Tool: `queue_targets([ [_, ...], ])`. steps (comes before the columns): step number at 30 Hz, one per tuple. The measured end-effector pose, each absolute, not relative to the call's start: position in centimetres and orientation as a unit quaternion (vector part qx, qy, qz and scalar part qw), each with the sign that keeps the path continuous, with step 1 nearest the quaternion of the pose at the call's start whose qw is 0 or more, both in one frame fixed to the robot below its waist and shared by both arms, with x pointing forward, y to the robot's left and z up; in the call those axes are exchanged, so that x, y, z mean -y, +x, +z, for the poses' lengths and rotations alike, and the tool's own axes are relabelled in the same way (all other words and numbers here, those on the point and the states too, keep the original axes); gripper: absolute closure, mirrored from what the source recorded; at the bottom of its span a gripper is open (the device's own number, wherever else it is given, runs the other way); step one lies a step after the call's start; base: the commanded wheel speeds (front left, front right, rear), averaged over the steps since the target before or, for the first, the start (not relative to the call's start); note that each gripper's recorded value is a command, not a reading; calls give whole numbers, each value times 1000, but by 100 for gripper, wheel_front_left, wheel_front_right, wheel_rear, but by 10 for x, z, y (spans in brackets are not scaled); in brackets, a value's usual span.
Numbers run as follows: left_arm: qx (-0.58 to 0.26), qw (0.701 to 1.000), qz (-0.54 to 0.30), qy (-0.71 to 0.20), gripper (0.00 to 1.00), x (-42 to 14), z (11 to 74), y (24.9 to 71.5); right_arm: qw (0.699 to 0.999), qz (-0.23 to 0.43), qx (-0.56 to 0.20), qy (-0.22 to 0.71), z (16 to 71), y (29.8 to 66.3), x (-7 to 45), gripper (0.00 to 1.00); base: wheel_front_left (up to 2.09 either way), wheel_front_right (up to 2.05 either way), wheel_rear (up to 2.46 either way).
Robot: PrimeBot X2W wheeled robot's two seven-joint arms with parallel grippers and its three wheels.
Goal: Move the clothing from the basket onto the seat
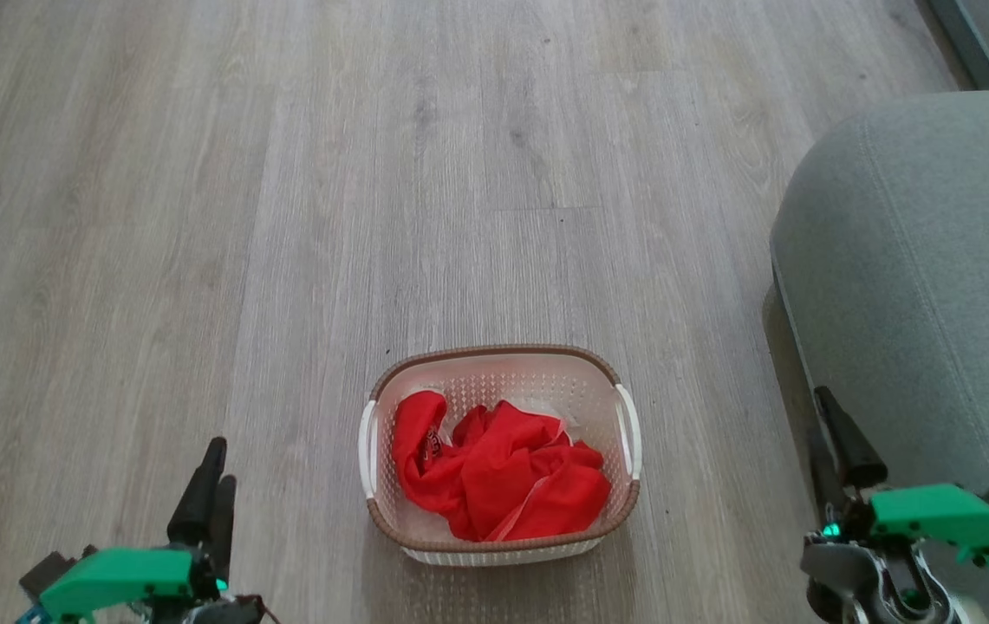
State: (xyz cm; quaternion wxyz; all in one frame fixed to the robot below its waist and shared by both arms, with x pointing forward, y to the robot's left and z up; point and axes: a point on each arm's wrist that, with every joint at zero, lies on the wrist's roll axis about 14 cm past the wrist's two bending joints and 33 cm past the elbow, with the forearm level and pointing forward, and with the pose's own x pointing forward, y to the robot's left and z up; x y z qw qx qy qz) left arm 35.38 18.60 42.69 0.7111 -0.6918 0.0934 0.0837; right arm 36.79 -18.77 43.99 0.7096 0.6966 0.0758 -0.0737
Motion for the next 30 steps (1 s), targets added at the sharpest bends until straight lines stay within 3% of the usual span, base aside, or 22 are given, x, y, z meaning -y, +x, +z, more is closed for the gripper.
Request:
queue_targets([
  [7,-91,742,75,-660,0,-187,433,362,735,-63,-77,671,446,378,183,0,0,0,0],
  [20,-79,819,58,-566,0,-191,447,375,810,-39,-74,581,458,391,178,0,0,0,0],
  [30,-66,858,45,-507,0,-191,458,384,853,-20,-63,518,471,401,174,0,0,0,0],
])
